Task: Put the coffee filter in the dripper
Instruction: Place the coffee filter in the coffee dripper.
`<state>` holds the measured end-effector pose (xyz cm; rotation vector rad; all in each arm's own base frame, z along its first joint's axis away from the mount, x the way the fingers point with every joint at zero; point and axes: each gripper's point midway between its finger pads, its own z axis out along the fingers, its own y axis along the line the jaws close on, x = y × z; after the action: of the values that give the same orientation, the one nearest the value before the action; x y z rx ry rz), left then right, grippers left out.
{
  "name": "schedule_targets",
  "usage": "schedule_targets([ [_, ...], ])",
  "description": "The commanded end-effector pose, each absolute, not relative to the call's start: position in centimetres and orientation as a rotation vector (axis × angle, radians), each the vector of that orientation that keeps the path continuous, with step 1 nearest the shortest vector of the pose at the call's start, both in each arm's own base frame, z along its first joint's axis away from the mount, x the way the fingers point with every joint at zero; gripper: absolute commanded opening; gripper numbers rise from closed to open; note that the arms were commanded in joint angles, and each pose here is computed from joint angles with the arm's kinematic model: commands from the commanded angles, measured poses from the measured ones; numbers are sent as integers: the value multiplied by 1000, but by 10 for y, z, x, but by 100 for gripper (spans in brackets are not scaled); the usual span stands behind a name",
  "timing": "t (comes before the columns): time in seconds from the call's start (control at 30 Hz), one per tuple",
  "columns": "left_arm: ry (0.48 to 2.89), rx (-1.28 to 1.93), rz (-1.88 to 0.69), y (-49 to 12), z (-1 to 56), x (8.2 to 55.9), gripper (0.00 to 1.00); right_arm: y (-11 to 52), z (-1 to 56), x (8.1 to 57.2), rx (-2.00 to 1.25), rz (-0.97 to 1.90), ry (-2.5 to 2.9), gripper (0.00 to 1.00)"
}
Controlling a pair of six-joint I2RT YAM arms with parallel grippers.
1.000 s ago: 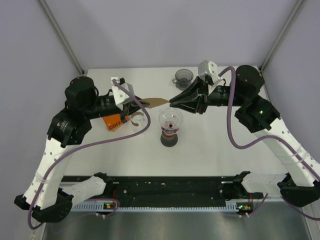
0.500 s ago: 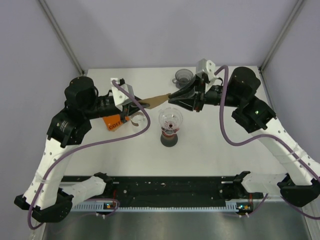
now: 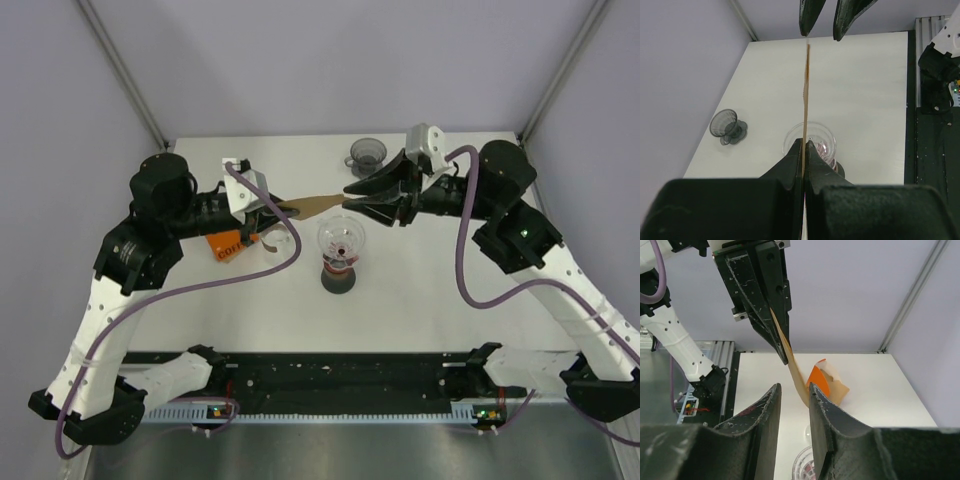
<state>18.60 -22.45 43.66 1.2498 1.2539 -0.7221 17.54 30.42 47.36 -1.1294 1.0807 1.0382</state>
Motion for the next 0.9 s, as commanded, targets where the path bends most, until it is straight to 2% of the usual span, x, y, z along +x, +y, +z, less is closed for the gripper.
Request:
schedule_targets([
  [0.0, 1183, 1268, -709, -224, 451, 180, 0, 298, 487, 165, -1159, 1005, 1019, 30],
  [0.23, 1184, 1274, -707, -224, 450, 178, 0, 307, 486, 164, -1204, 1058, 1019, 33],
  [0.27, 1183, 1275, -706, -223, 450, 178, 0, 308, 486, 162, -1213, 1068, 1011, 32],
  [0.5, 1197, 1258, -707, -224, 450, 182, 0, 309, 485, 155, -1247, 1094, 987, 0],
  [0.7, 1223, 1204, -735, -225, 456, 183, 0, 300, 482, 165, -1208, 961, 942, 0],
  [0.73, 1228, 1202, -749, -225, 456, 181, 4, 298, 479, 168, -1213, 920, 932, 0],
  [0.8, 1250, 1197, -774, -225, 451, 178, 34, 292, 474, 175, -1221, 815, 903, 0],
  [0.87, 1244, 1199, -792, -224, 451, 172, 53, 287, 465, 189, -1224, 697, 908, 0],
])
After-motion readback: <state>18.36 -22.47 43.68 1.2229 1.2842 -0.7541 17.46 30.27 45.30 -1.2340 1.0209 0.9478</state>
